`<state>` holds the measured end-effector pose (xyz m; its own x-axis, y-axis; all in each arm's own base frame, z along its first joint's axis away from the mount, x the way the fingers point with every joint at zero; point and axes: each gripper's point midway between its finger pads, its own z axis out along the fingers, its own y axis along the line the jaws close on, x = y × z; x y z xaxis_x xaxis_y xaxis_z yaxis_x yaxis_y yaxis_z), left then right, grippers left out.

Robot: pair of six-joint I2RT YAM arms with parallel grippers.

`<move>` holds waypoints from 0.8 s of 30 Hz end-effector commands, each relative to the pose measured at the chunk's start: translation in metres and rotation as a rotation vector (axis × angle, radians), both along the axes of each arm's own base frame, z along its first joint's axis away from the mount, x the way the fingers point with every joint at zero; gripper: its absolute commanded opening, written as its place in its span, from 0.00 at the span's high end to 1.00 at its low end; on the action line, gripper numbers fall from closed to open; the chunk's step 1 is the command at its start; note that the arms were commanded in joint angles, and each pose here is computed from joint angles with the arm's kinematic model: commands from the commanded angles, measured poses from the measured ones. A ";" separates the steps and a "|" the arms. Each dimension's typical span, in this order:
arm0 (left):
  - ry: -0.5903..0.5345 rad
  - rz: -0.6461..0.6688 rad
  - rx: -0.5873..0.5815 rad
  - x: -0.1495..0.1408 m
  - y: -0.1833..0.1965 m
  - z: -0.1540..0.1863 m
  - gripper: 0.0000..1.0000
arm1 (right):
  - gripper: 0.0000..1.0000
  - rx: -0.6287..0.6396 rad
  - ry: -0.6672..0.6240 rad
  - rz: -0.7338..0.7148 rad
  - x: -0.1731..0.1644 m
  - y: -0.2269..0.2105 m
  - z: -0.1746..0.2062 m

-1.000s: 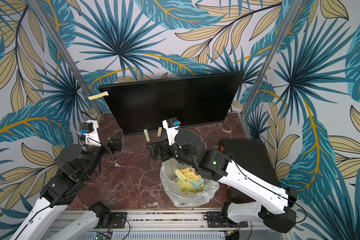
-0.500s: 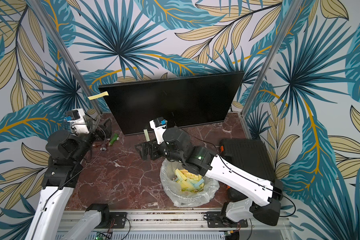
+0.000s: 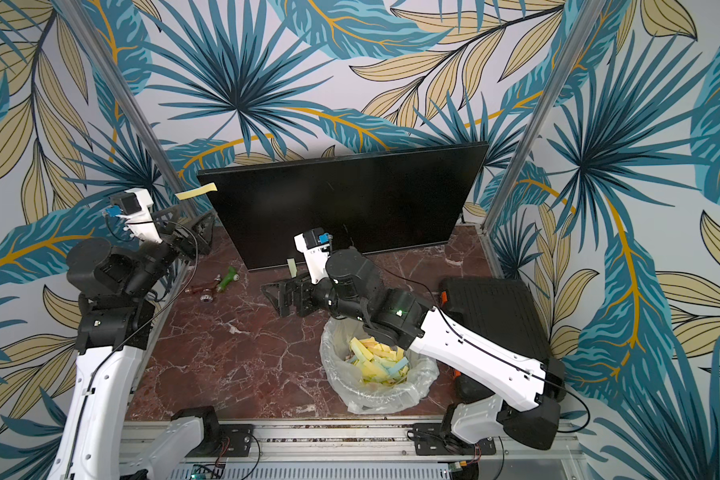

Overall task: Remove the sticky note from the monitor
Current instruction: Tear off the sticky note from the monitor.

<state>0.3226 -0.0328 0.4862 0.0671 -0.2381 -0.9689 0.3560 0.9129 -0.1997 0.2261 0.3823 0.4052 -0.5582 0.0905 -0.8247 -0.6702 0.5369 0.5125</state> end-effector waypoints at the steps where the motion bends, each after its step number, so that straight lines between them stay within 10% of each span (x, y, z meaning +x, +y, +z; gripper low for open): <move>1: -0.070 -0.031 0.021 -0.003 -0.001 0.023 0.00 | 0.01 0.015 -0.008 0.013 -0.002 0.003 0.007; 24: -0.120 -0.092 -0.032 0.010 0.004 0.048 0.26 | 0.01 0.008 -0.017 0.018 -0.001 0.005 0.012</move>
